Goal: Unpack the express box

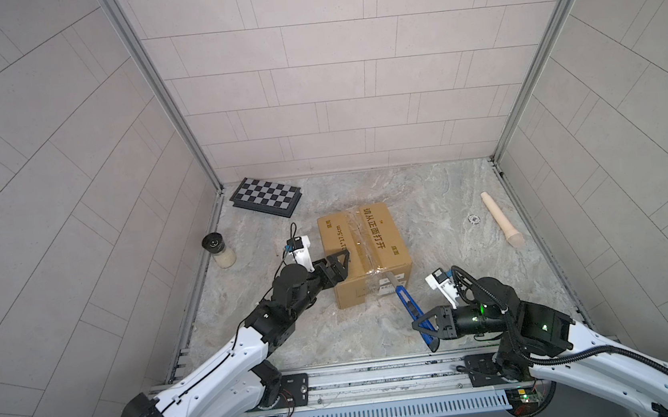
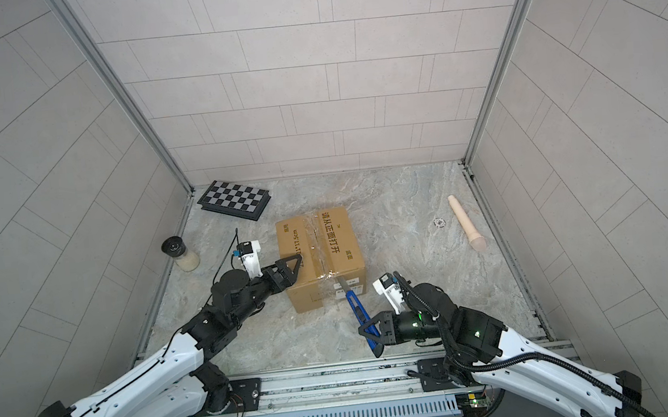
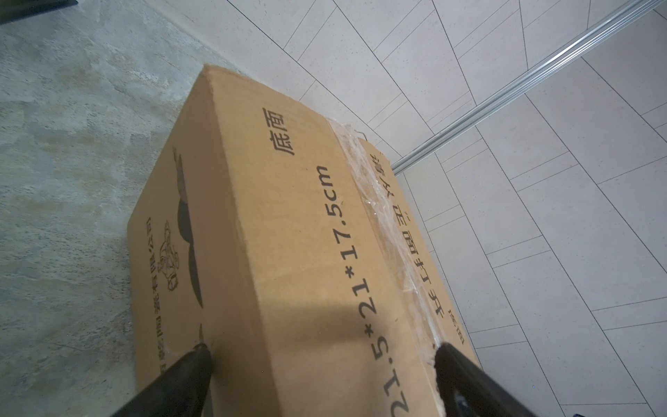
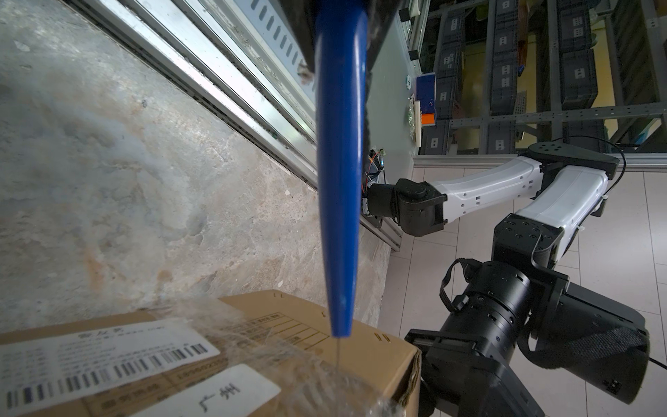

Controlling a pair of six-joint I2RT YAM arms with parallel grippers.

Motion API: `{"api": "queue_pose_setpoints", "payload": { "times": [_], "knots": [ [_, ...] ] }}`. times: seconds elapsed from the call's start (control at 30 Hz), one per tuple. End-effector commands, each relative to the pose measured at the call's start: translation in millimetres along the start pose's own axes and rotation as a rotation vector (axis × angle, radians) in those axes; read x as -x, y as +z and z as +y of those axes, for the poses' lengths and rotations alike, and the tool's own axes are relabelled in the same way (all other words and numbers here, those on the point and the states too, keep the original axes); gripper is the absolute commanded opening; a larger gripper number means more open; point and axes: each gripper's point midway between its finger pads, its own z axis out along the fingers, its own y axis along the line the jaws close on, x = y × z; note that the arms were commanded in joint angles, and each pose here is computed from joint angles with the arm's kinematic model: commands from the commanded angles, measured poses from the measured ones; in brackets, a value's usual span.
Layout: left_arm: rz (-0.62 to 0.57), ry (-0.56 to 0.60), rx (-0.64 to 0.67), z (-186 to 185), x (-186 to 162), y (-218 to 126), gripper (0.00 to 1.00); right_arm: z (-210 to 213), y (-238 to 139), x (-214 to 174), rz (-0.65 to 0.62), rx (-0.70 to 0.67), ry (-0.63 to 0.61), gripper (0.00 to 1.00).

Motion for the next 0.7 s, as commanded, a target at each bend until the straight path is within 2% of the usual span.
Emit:
{"api": "queue_pose_setpoints", "payload": {
  "times": [0.0, 0.67],
  "knots": [
    [-0.02, 0.008, -0.017, -2.8, 4.0, -0.4, 1.0, 15.6, -4.2, 11.8, -0.05, 0.045, -0.015, 0.0],
    [-0.017, 0.01, -0.016, -2.2, 3.3, 0.4, 1.0, 16.2, -7.2, 9.7, -0.046, 0.051, 0.004, 0.0]
  ]
}}
